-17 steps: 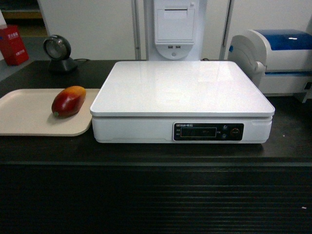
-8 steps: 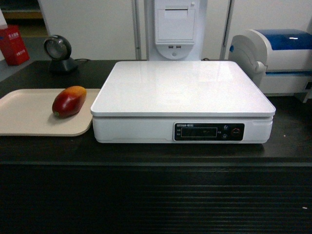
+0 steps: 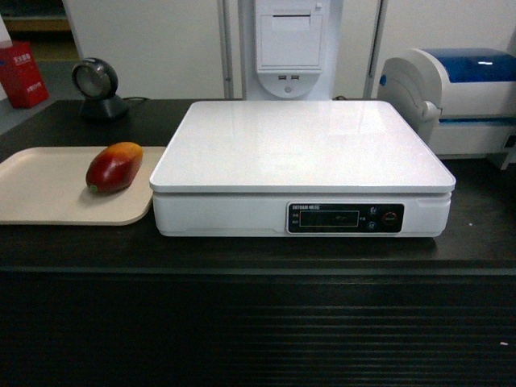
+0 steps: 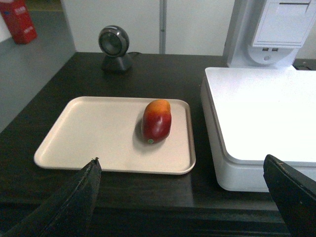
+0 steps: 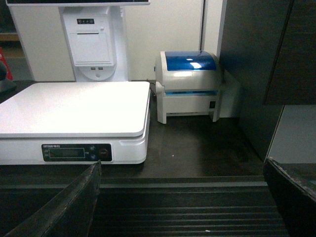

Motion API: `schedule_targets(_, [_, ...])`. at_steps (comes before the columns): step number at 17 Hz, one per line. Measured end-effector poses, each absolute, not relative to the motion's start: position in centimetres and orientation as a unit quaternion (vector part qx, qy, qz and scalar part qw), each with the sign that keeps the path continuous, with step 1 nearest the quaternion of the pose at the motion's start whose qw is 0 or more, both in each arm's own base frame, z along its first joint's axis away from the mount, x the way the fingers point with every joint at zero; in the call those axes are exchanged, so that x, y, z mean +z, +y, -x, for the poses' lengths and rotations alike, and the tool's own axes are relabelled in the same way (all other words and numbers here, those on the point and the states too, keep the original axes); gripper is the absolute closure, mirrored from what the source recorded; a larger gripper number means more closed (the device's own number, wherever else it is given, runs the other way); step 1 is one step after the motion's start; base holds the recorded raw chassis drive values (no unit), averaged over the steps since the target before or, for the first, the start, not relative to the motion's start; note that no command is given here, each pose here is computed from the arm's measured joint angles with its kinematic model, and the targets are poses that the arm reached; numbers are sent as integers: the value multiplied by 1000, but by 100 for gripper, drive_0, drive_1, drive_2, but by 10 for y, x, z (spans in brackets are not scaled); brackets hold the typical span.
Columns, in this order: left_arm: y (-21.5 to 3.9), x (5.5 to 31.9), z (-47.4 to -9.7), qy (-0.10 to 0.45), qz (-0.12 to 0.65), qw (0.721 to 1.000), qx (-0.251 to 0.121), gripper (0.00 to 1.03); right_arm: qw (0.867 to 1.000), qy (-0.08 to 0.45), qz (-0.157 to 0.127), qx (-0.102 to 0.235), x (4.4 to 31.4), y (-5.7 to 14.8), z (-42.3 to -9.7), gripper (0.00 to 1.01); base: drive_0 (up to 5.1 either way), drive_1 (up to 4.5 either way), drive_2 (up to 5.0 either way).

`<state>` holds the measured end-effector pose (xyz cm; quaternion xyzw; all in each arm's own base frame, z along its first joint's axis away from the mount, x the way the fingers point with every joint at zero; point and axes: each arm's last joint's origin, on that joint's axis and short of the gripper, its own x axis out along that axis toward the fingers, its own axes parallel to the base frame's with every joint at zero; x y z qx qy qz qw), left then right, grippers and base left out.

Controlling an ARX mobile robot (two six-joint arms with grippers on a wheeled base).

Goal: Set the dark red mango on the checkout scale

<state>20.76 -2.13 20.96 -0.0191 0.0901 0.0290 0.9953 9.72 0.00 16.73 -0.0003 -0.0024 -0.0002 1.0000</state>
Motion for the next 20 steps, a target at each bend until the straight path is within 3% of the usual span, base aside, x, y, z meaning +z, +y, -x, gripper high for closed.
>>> schedule_targets(5, [18, 184, -342, 191, 6, 981, -32, 5, 1000, -2, 0, 0, 167, 0, -97, 3, 0, 0, 0])
schedule_targets(8, [22, 173, -375, 220, 2, 975, -39, 5, 1000, -2, 0, 0, 167, 0, -97, 3, 0, 0, 0])
schedule_targets(11, [30, 153, -440, 262, 1, 964, -51, 5, 1000, -2, 0, 0, 167, 0, -97, 3, 0, 0, 0])
schedule_targets(15, [39, 152, -489, 266, 4, 962, -62, 5, 1000, -2, 0, 0, 167, 0, -97, 3, 0, 0, 0])
schedule_targets(20, [41, 138, -505, 294, 20, 952, -79, 5, 1000, -2, 0, 0, 167, 0, -97, 3, 0, 0, 0])
